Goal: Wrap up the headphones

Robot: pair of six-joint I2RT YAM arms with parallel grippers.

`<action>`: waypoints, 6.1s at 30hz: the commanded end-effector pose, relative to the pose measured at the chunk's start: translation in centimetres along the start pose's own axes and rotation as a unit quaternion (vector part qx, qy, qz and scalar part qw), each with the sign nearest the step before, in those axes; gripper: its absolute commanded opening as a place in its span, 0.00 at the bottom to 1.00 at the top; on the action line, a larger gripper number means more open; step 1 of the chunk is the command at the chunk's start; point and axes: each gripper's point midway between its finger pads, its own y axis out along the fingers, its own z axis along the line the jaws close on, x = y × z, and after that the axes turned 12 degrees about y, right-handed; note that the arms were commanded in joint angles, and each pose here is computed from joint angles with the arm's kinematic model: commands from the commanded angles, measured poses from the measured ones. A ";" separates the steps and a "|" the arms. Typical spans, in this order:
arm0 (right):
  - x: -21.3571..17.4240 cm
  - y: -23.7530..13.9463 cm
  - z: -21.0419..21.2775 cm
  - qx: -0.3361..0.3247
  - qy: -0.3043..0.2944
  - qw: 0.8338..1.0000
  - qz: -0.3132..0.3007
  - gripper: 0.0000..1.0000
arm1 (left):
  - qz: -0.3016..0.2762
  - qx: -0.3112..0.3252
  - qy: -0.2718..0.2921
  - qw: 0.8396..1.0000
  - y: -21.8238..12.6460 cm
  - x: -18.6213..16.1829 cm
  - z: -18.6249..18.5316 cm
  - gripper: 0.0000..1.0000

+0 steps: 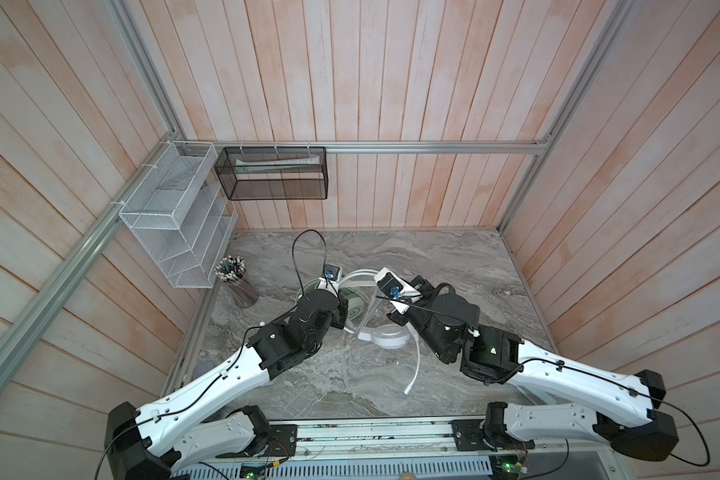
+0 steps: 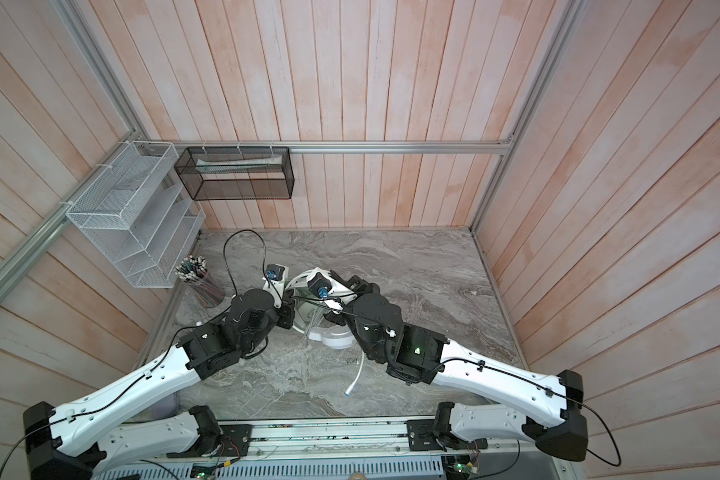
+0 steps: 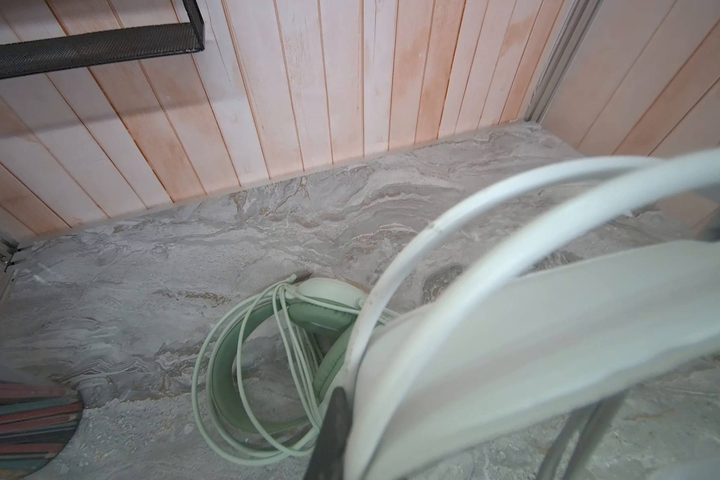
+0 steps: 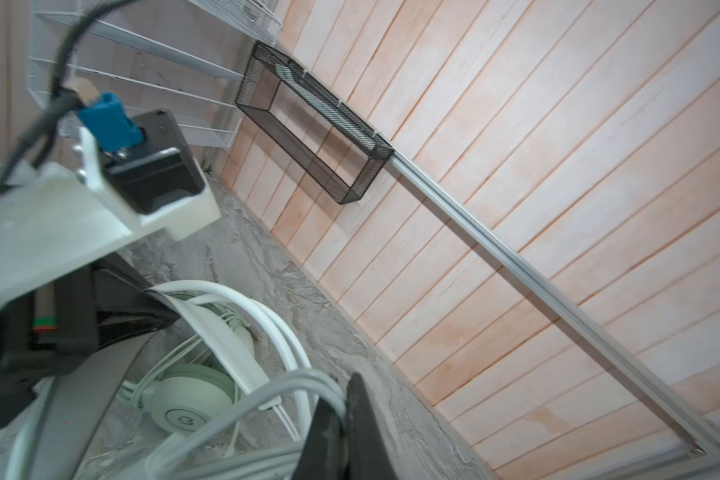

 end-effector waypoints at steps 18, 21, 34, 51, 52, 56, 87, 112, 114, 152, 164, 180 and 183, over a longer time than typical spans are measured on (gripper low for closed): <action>2.8 -2.0 -2.4 0.005 0.065 0.998 -0.020 0.00 | 0.087 -0.012 0.075 0.993 0.6 -4.1 -0.8 0.00; 3.2 -1.9 -4.4 -0.057 0.049 0.997 -0.031 0.00 | 0.088 -0.020 0.078 0.993 0.5 -4.3 -1.0 0.00; 0.6 -0.5 -10.9 -0.210 0.010 0.977 -0.035 0.00 | 0.101 -0.051 0.094 0.989 0.1 -5.5 -2.1 0.00; 0.4 -2.1 -13.2 -0.226 0.065 0.970 -0.056 0.05 | 0.110 -0.062 0.109 0.986 -0.1 -6.5 -2.5 0.00; 0.6 -2.5 -13.5 -0.230 0.070 0.969 -0.061 0.05 | 0.110 -0.062 0.109 0.986 -0.1 -6.5 -2.5 0.00; 1.8 -3.5 -13.4 -0.196 0.092 0.974 -0.070 0.06 | 0.114 -0.062 0.112 0.985 0.1 -6.8 -2.6 0.00; -8.5 -1.3 -8.2 -0.119 0.138 0.982 0.052 0.00 | 0.049 -0.102 0.064 0.992 -3.5 -2.8 -2.7 0.00; -14.1 0.1 -2.6 -0.010 0.256 0.965 0.062 0.00 | 0.015 -0.155 -0.110 0.982 -7.1 3.4 -0.7 0.00; -14.2 0.1 -2.5 -0.010 0.261 0.963 0.060 0.01 | 0.021 -0.152 -0.114 0.981 -6.9 3.2 -0.6 0.00; -22.8 -4.9 -10.3 -0.260 0.351 0.890 0.132 0.67 | 0.166 -0.127 -0.100 0.973 -2.5 -4.1 -2.0 0.00; -23.0 -5.8 -10.8 -0.271 0.361 0.883 0.129 0.78 | 0.229 -0.121 -0.109 0.960 -0.2 -9.8 -3.2 0.00; -23.9 -6.1 -10.4 -0.264 0.364 0.883 0.130 0.83 | 0.253 -0.065 -0.155 0.953 2.3 -15.3 -3.1 0.00; -23.9 -6.1 -10.5 -0.267 0.364 0.883 0.129 0.83 | 0.243 -0.073 -0.162 0.954 2.7 -14.2 -3.4 0.00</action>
